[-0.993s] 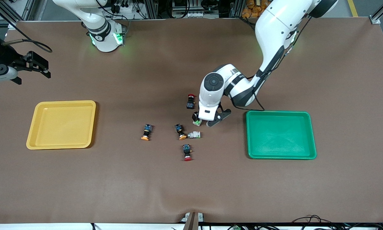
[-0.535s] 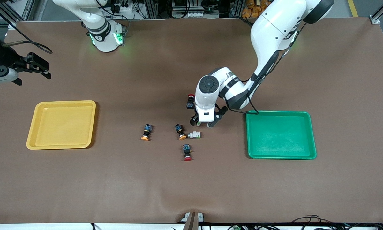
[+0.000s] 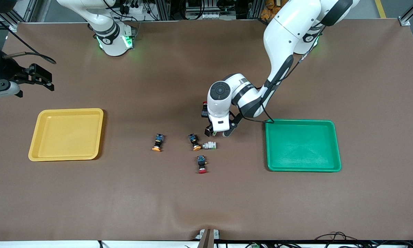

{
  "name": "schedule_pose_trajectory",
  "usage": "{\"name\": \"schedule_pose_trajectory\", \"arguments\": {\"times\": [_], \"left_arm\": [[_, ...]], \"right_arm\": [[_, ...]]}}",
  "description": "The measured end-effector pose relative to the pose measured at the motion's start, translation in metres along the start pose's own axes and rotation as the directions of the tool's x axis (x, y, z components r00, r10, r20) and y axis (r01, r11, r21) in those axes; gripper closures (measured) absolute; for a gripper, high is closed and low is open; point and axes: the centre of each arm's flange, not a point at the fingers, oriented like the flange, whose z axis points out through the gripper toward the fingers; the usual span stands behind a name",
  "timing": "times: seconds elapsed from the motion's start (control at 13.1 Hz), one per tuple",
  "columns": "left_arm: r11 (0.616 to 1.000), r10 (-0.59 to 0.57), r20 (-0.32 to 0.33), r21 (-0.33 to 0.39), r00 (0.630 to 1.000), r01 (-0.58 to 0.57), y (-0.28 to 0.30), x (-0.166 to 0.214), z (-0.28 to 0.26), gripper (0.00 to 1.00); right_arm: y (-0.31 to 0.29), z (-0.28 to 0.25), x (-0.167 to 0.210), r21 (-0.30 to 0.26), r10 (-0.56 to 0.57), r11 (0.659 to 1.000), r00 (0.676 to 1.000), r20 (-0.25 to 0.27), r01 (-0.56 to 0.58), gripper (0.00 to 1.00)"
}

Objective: Place green and yellow buttons in trays
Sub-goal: 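Grasp the white-green button switch with the left gripper, then carry the switch to the green tray while the right gripper reaches yellow button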

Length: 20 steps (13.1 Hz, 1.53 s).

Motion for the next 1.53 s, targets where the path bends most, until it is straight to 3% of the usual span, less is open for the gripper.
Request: {"name": "schedule_pose_trajectory", "arguments": {"times": [0.15,0.31,0.46,0.53,0.69,0.92,1.15,1.53], "left_arm": [[1.000,-0.002,0.002,0.001,1.000,0.002,-0.001,0.001,0.007,0.00],[1.000,-0.004,0.005,0.000,1.000,0.004,-0.001,0.002,0.013,0.00],[1.000,-0.005,0.006,-0.002,1.000,0.005,-0.001,0.002,0.015,0.17],[1.000,-0.005,0.006,-0.003,1.000,0.005,0.000,0.002,0.015,0.17],[1.000,-0.006,0.006,-0.009,1.000,0.006,0.002,0.003,0.012,0.34],[0.999,-0.002,0.000,-0.035,1.000,0.002,0.010,0.011,0.002,0.34],[0.998,0.031,-0.038,-0.048,0.999,-0.033,0.021,0.047,-0.042,0.34],[0.988,0.148,-0.094,0.066,0.984,-0.143,0.002,0.136,-0.107,0.34]], "right_arm": [[0.002,0.010,0.007,0.000,0.000,1.000,1.000,0.014,0.000,0.00],[0.007,0.041,0.022,0.011,0.001,1.000,0.998,0.066,-0.002,0.00],[0.011,0.068,0.035,0.020,0.001,1.000,0.994,0.106,-0.003,0.00],[0.011,0.078,0.039,0.024,0.000,1.000,0.993,0.122,-0.003,0.00],[0.013,0.088,0.043,0.027,-0.001,1.000,0.990,0.139,-0.003,0.00],[0.013,0.097,0.047,0.028,-0.003,1.000,0.988,0.152,-0.002,0.00],[0.015,0.099,0.058,0.019,-0.002,1.000,0.995,0.099,0.000,0.00],[-0.002,0.098,0.077,0.018,0.031,0.999,0.999,0.023,-0.031,0.00]]}}
